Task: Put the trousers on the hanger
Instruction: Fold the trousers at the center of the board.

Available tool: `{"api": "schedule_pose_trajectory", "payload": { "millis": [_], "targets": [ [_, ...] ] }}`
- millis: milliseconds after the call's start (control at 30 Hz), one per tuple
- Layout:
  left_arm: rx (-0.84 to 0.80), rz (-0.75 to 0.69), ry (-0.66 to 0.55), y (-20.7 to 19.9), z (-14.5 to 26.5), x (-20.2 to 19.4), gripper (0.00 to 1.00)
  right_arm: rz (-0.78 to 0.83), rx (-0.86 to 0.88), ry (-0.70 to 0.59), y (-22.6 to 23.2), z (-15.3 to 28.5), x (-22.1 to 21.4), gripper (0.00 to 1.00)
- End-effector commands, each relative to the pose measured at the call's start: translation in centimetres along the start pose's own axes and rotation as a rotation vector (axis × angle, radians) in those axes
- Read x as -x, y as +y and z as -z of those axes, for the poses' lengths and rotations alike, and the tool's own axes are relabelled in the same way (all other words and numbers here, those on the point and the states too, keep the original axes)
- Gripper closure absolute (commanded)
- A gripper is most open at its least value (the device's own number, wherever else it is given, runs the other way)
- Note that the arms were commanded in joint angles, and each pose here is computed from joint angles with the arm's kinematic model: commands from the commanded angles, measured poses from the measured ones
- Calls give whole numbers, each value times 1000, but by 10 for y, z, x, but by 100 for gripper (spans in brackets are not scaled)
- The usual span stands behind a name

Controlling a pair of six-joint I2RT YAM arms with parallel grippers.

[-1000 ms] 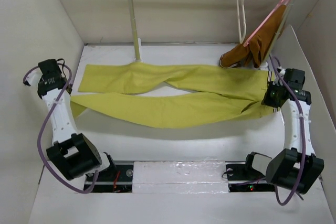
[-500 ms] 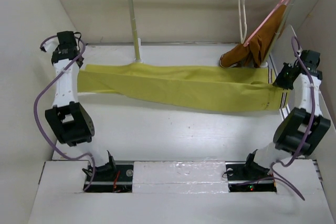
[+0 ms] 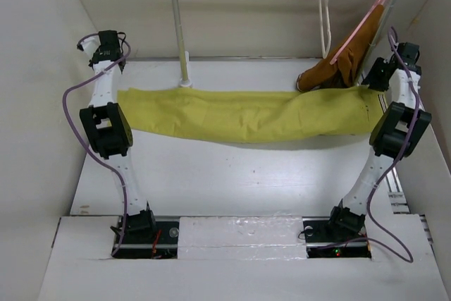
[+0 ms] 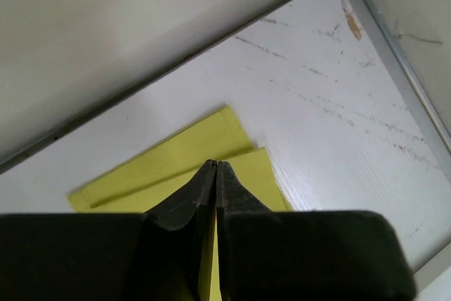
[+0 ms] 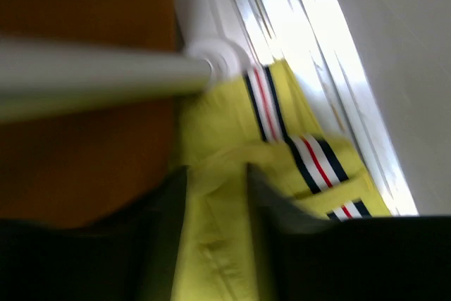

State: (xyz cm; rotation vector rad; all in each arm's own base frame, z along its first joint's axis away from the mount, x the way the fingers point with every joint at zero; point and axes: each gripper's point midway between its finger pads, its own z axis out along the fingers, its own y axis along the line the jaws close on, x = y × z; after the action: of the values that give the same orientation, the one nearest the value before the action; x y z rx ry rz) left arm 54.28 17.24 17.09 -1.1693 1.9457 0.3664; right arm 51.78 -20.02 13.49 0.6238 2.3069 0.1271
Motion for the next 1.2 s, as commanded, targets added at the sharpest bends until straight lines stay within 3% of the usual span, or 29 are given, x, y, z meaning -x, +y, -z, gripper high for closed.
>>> {"api": "schedule_pose_trajectory", "payload": {
  "millis": [0, 67, 100, 133, 167, 233, 267, 433, 567, 633, 767, 1000, 1167],
  "targets": [
    [-39, -45, -16, 1, 16, 14, 100, 41, 86, -77, 26, -5, 33, 50],
    [-22, -72, 18, 13, 18, -1, 95, 61, 107, -1, 29, 1, 16, 47],
    [-40, -72, 33, 26, 13, -11, 88, 65, 103, -5, 28, 7, 12, 47],
    [-95, -66, 75, 24, 12, -20, 74, 69, 98, -25, 28, 14, 10, 47],
    [-106, -66, 95, 25, 12, -28, 67, 47, 96, -27, 23, 5, -12, 47],
    [-119, -94, 142, 23, 3, -45, 56, 34, 104, -112, 30, 36, -5, 47],
    [-112, -117, 154, 19, -1, -52, 56, 40, 109, -150, 32, 40, -3, 46],
    [19, -182, 172, 13, -36, -74, 59, 61, 112, -42, 27, 46, -47, 42],
    [45, -22, 219, 37, -43, -74, 63, 86, 128, -55, 18, 64, -63, 40],
    [23, 57, 259, 53, -32, -80, 61, 74, 139, -52, 13, 74, -75, 40],
    [-8, 42, 276, 75, -13, -95, 58, 97, 168, -110, 26, 109, -86, 41],
    [86, 24, 327, 113, 4, -115, 59, 116, 239, -61, 33, 119, -130, 41],
    [35, 20, 346, 117, 15, -122, 56, 105, 206, -62, 18, 127, -141, 38]
  ]
}}
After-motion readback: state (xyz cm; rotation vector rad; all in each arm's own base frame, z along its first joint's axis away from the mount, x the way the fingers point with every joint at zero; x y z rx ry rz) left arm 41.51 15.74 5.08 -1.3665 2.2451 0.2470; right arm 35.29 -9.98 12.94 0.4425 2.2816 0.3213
